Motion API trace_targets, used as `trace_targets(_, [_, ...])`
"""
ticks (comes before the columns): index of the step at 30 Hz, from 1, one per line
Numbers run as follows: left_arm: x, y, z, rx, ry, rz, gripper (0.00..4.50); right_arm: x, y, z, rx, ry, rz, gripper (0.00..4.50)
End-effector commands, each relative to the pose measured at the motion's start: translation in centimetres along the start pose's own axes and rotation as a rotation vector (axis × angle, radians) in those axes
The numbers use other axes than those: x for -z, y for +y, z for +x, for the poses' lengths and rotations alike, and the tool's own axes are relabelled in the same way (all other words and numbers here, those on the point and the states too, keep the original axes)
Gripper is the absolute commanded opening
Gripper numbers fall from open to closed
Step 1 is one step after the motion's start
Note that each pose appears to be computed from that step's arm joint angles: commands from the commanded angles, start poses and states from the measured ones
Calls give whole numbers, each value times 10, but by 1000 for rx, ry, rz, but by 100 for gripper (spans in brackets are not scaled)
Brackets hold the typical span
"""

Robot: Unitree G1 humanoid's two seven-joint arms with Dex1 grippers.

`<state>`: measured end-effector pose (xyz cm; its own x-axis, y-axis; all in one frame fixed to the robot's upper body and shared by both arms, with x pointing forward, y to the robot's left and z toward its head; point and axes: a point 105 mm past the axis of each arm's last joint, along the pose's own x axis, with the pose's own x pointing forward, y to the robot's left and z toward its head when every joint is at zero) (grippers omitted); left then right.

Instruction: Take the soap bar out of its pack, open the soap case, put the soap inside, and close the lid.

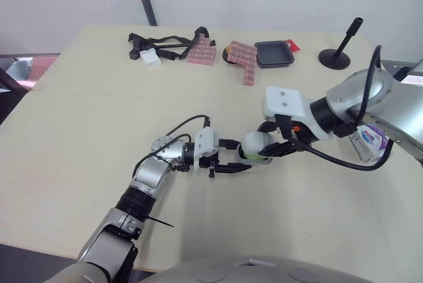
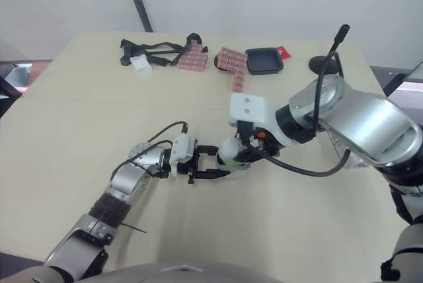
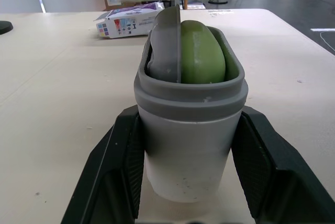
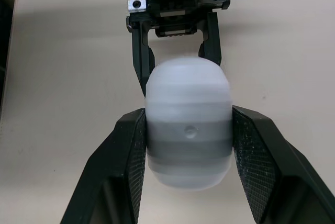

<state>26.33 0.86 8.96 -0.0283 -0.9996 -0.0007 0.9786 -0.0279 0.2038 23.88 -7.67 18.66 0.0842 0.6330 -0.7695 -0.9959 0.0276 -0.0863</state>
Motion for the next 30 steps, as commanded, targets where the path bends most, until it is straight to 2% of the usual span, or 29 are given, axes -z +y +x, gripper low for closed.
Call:
trace_targets(1, [-7, 2, 0, -1, -12, 31, 187, -6, 0, 0, 27, 11, -34, 192])
trace_targets(22, [-8, 2, 0, -20, -17, 27, 187, 4, -1, 19, -15, 119, -57, 192])
trace_targets(30, [-8, 3, 0, -28, -17, 25, 187, 15, 1, 27, -19, 159, 0, 192])
